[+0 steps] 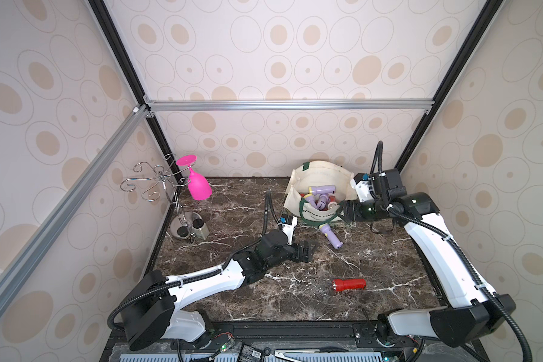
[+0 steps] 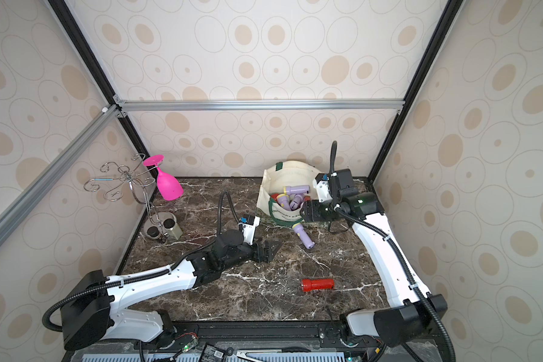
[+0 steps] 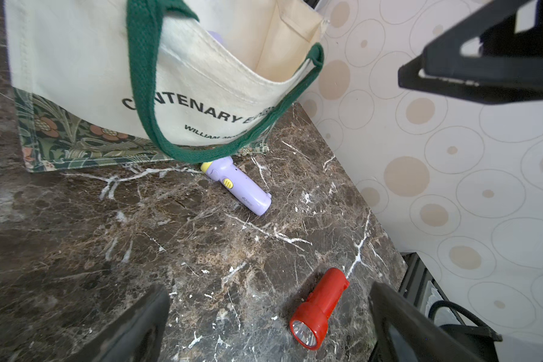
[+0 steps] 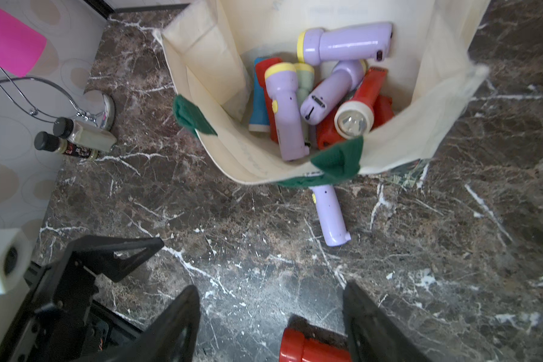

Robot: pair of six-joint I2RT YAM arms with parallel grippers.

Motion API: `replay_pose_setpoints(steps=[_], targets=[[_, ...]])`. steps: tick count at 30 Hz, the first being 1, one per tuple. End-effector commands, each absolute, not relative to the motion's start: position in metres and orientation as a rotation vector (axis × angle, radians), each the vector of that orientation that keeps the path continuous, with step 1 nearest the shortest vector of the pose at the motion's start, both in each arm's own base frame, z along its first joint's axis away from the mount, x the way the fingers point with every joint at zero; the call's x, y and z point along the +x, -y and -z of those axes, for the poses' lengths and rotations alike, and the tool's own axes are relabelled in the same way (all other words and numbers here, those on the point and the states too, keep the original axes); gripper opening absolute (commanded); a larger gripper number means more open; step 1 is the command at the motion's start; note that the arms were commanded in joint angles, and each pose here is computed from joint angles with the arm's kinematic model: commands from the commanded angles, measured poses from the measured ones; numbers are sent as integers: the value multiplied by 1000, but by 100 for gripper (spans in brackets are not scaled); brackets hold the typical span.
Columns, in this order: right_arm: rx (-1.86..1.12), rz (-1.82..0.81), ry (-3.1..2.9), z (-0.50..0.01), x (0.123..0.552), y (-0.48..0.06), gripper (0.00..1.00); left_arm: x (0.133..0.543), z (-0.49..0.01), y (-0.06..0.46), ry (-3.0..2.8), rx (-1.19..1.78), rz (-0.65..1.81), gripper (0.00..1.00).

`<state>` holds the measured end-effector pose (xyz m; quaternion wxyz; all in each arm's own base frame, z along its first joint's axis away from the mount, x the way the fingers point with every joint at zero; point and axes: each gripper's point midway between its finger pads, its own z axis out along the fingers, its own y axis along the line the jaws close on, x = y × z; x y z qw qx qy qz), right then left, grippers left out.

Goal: Put the flashlights into the tote bags
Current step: Pick up the flashlight from the center of the board.

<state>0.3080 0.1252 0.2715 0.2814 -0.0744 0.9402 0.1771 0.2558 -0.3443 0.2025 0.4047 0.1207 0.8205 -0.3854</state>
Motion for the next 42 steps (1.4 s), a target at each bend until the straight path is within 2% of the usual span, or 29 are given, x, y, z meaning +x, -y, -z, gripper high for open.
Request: replay_pose_setpoints(steps=[1,9,23,31,42], targets=[[-185,-440,-2575,-247,293,-118,74,254,-225,351,-2005,325,1062,100],[-51,-470,-2675,-184,291,-113,74,239,-222,351,-2075,431,1051,100],[88,-531,-2794,-90,337,-105,73,221,-231,326,-2118,370,1085,100],[116,-587,-2807,-59,356,-110,70,219,-236,322,-2119,339,1102,100],[127,-554,-2870,-25,359,-107,64,216,-236,317,-2137,326,1105,100]])
